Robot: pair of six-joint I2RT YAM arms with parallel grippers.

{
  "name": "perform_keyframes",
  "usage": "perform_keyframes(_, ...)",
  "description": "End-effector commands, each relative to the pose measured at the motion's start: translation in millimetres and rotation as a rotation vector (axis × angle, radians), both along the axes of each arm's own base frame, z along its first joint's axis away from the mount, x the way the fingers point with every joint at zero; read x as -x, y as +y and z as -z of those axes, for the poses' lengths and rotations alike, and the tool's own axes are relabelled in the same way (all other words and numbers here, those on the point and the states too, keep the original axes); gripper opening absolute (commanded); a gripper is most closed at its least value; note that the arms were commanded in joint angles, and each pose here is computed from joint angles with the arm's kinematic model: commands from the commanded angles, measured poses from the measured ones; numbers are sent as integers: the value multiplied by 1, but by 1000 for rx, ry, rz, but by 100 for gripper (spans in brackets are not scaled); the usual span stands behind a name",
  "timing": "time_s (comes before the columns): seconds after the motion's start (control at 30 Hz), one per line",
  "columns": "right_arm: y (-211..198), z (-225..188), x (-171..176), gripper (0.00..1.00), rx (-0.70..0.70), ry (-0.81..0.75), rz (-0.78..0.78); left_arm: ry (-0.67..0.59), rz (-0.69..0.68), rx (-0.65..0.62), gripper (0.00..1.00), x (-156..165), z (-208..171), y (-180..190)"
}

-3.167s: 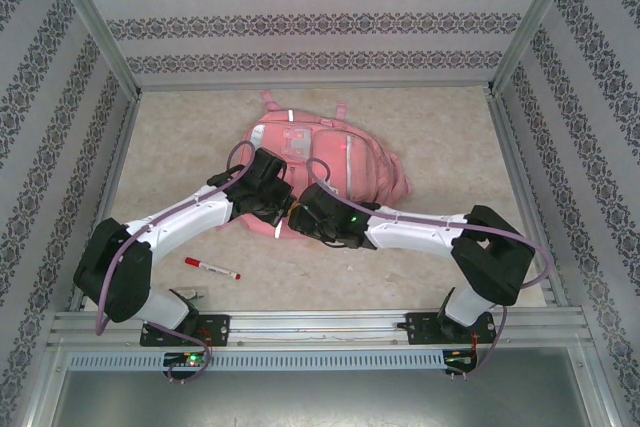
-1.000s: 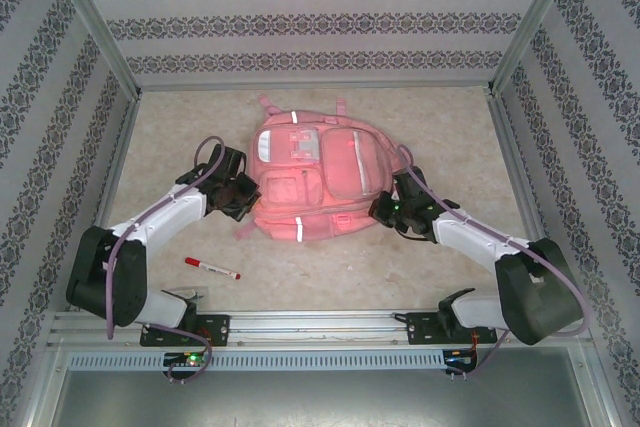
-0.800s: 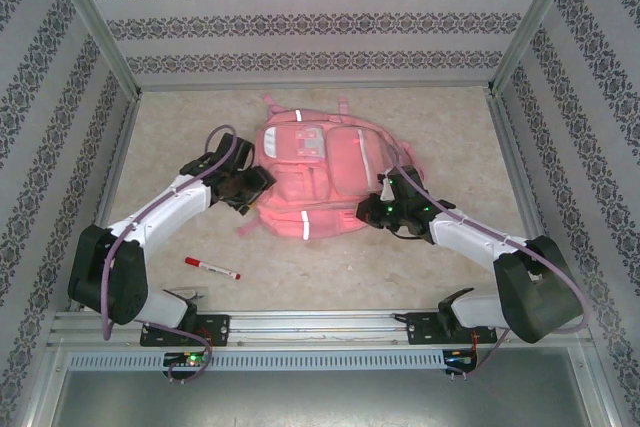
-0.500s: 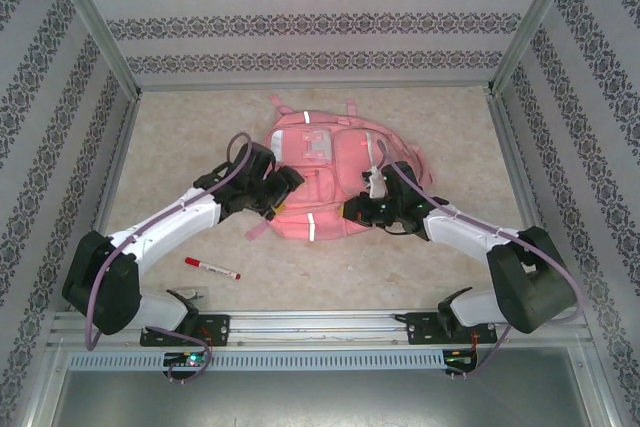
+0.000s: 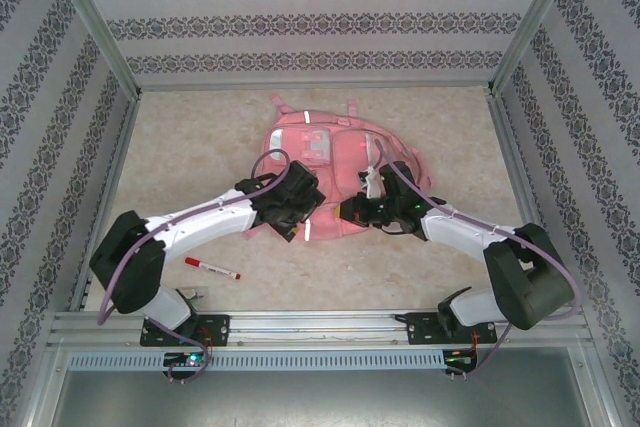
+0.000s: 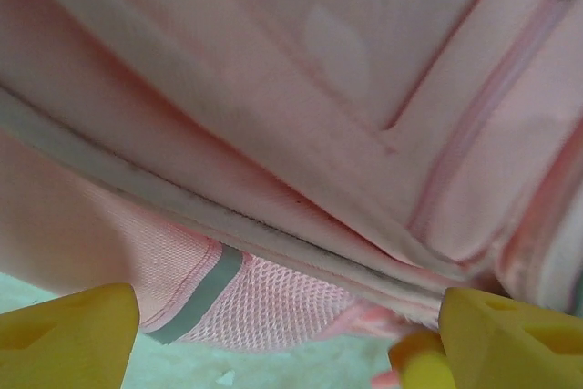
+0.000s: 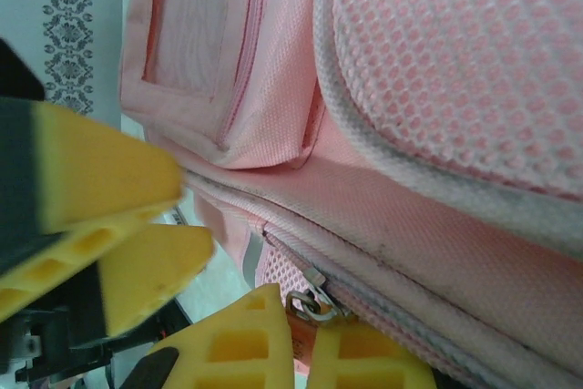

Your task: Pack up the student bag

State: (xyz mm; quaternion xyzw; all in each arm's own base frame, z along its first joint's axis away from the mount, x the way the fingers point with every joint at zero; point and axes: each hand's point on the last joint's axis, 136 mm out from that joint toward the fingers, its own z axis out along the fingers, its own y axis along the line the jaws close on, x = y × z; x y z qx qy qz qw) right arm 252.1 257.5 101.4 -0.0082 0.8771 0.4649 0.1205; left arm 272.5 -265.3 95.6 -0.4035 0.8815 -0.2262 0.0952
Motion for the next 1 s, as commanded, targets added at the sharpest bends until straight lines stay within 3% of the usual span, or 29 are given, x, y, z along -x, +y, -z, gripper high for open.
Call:
perform_keyframes(0.0, 24, -25, -2, 0, -77, -67, -61, -5, -156, -48, 94, -11, 10, 11)
perform_keyframes(0.07, 28, -23, 1, 0, -76, -61, -66, -11, -203, -86, 93, -16, 17, 21)
perform_keyframes(0.17, 33, -18, 6, 0, -70, -38, -65, -31, -251, -154, 80, -25, 25, 40)
perform_keyframes(0.4, 11, 5, 4, 0, -2, 32, 37, -17, -272, -313, 14, -32, 40, 83)
perform_keyframes(0.47, -2, 15, 2, 0, 33, 66, 90, -22, -272, -335, 0, -33, 40, 94)
perform_keyframes(0.7, -51, 40, 0, 0, 120, 158, 243, -49, -284, -368, 0, -34, 31, 138)
perform_keyframes(0.97, -83, 42, -7, 0, 180, 163, 306, -60, -282, -381, 0, -32, 30, 177)
